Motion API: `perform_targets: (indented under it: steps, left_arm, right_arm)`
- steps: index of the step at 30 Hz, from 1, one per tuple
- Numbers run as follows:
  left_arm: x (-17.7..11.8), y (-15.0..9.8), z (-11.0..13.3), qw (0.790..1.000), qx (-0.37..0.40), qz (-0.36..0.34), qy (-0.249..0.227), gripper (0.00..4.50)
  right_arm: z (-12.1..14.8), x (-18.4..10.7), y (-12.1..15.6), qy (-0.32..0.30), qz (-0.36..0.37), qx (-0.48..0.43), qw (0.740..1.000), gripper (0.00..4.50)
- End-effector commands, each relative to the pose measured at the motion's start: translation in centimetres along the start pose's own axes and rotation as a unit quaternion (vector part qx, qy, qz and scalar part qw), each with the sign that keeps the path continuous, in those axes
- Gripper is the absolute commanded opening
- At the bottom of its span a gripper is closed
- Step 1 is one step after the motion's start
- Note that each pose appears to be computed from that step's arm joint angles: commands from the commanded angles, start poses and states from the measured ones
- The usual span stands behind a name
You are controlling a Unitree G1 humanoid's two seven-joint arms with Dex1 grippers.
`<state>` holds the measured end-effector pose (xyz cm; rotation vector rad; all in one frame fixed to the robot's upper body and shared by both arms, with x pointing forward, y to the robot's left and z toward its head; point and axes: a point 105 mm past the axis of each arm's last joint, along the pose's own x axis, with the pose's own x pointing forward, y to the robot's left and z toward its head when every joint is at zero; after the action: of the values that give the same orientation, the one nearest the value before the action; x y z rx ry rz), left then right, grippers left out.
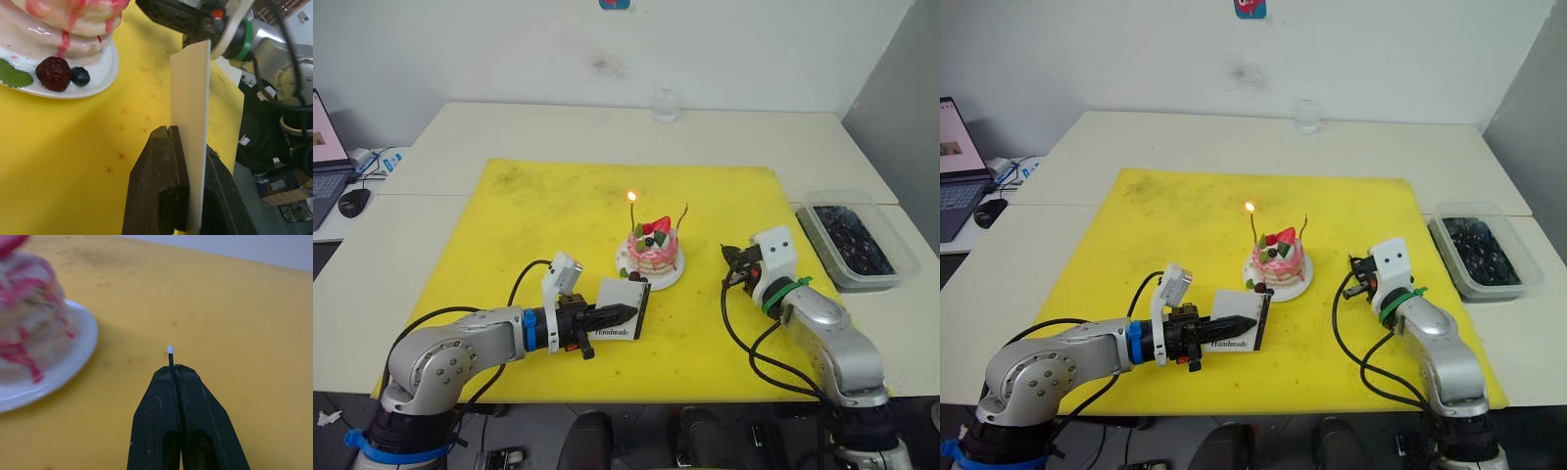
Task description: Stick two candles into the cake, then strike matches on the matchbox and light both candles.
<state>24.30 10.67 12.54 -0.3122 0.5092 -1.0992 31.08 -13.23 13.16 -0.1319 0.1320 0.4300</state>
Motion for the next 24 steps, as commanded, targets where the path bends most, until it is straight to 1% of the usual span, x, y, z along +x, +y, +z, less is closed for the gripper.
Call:
perform_targets:
  steps: [1, 4, 7, 10, 15, 18, 22, 24]
  left_arm:
    - [0.1, -1.1, 0.8, 1.000, 0.019, -0.020, -0.008, 0.00]
    - [0.4, -1.2, 0.9, 1.000, 0.016, -0.026, -0.007, 0.00]
    - [0.7, -1.2, 1.0, 0.999, 0.016, -0.030, -0.007, 0.00]
    - [0.9, -1.1, 1.2, 0.999, 0.015, -0.032, -0.006, 0.00]
    - [1.0, -1.2, 1.2, 0.999, 0.017, -0.035, -0.004, 0.00]
    - [1.1, -1.2, 1.2, 0.999, 0.017, -0.035, -0.003, 0.00]
    - [1.0, -1.3, 1.2, 0.999, 0.018, -0.036, -0.002, 0.00]
    - [1.0, -1.4, 1.2, 0.999, 0.018, -0.036, -0.002, 0.00]
  right_arm:
    - [0.8, -2.7, 1.0, -0.002, -0.002, -0.011, 1.000, 0.03]
    - [-0.1, -4.7, 2.0, 0.011, -0.011, -0.001, 1.000, 0.03]
    - [-1.3, -5.8, 2.9, 0.018, -0.019, 0.010, 1.000, 0.03]
    - [-2.5, -6.1, 3.2, 0.018, -0.028, 0.027, 0.999, 0.03]
    - [-4.3, -5.9, 2.7, 0.023, -0.046, 0.035, 0.998, 0.03]
    - [-4.8, -5.8, 2.6, 0.023, -0.044, 0.035, 0.998, 0.68]
    - [-5.0, -5.6, 3.2, 0.020, -0.025, 0.022, 0.999, 2.05]
    - [-4.9, -5.6, 3.3, 0.014, -0.025, 0.015, 0.999, 2.05]
